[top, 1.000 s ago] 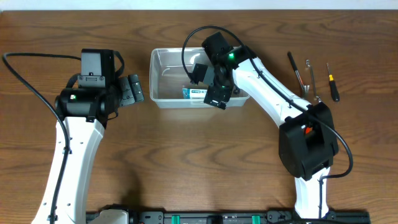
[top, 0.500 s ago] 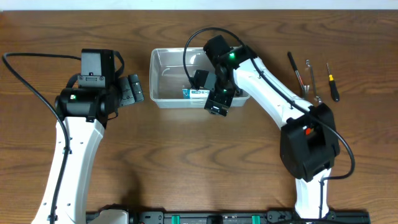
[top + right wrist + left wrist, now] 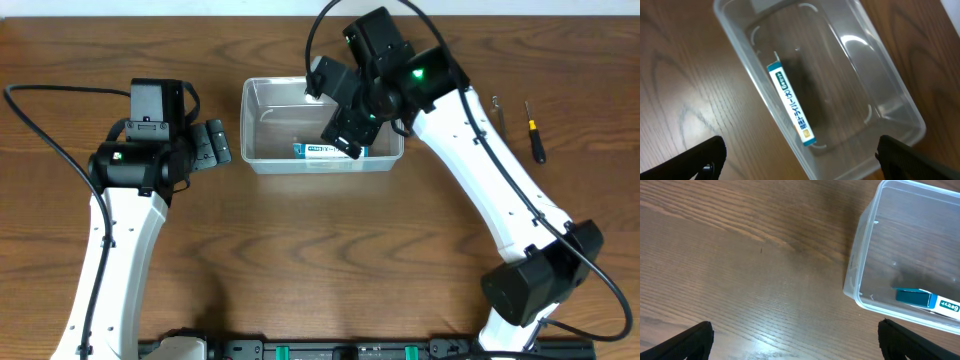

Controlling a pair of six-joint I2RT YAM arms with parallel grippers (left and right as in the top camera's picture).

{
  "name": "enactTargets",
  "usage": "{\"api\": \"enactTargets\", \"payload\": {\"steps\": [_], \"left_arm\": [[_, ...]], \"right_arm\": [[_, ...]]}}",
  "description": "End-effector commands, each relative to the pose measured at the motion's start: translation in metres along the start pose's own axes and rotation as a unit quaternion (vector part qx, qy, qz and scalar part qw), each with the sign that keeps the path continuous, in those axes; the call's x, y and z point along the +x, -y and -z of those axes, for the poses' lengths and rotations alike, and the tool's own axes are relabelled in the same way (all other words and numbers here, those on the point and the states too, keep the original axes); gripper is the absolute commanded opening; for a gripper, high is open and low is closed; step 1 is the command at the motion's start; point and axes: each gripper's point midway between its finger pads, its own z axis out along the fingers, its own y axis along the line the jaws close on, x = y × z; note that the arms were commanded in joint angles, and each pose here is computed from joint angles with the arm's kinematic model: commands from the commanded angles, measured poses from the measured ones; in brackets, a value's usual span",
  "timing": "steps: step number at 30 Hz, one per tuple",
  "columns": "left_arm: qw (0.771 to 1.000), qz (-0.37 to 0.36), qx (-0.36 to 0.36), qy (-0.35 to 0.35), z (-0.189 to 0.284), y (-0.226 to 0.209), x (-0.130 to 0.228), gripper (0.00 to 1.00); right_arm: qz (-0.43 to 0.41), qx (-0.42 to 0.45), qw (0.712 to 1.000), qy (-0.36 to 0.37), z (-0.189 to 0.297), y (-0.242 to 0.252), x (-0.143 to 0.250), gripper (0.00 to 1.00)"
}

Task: Pack container
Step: 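Open the right gripper to lay the box flat and lift away, then move the right gripper over the black marker and grasp it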

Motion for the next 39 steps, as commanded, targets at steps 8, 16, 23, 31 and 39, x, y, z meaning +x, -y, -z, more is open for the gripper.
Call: {"api": "enactTargets", "payload": {"steps": [8,16,23,31,39], "left_arm": [[1.000,0.005,-0.008,0.006,0.003,-0.004,-0.004,0.98],[1.000,0.005,-0.008,0.006,0.003,-0.004,-0.004,0.98],[1.000,0.005,-0.008,0.006,0.003,-0.004,-0.004,0.98],[1.000,0.005,-0.008,0.006,0.003,-0.004,-0.004,0.98],[1.000,0.005,-0.008,0.006,0.003,-0.004,-0.004,0.98]], "right_arm": [[-0.354,0.151,0.921,-0.059,0.030,0.102,0.081,0.95],[-0.438,0.179,0.874,-0.114,0.060,0.150,0.166,0.90],[-0.474,0.177,0.849,-0.155,0.054,0.167,0.221,0.85],[-0.500,0.158,0.828,-0.198,0.008,0.167,0.269,0.74],[-0.497,0.169,0.832,-0.179,-0.026,0.180,0.277,0.70]]}}
